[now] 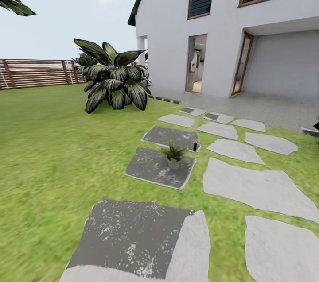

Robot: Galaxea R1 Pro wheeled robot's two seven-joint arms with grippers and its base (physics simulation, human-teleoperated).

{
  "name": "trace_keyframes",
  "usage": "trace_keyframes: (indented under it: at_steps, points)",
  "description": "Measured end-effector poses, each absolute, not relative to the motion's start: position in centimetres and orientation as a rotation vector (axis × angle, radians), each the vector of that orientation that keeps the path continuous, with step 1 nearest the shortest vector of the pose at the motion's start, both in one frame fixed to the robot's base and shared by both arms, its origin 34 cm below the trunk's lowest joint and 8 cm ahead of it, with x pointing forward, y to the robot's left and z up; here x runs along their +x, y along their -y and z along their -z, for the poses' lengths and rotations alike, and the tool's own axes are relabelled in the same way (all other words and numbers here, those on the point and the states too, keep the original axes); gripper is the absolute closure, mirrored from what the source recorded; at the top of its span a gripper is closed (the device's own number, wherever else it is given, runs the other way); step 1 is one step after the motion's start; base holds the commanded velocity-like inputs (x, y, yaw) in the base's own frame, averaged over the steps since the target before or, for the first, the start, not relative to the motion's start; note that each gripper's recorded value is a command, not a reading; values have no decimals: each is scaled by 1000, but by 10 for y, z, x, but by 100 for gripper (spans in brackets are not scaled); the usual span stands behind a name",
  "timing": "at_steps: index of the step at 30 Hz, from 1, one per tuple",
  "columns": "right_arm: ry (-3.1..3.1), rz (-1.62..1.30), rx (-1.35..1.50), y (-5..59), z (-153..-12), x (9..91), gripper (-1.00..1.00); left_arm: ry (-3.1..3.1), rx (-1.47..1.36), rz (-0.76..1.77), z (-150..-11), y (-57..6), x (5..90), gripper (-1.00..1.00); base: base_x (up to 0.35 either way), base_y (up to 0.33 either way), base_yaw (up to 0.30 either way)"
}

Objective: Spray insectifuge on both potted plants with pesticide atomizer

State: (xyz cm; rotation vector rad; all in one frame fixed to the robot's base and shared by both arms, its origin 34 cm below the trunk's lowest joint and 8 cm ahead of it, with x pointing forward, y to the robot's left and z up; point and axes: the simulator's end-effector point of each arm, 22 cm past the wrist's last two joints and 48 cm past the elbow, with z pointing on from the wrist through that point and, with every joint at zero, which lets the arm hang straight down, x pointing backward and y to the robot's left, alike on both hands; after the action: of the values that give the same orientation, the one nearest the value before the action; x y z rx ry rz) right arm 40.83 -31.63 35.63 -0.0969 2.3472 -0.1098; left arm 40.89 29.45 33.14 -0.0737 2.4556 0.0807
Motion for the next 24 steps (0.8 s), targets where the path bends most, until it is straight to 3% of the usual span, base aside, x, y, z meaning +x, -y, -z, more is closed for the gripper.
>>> trace_keyframes:
  at_steps: [13, 24]
  points:
    - [-2347, 109, -97, 316, -356, 408, -100, -2452, -74, -81, -332, -295, 409, -100, 337, 0, -15]
    - [-2342, 110, -97, 316, -358, 409, -100, -2447, -74, -81, -333, -295, 411, -100, 337, 0, -206]
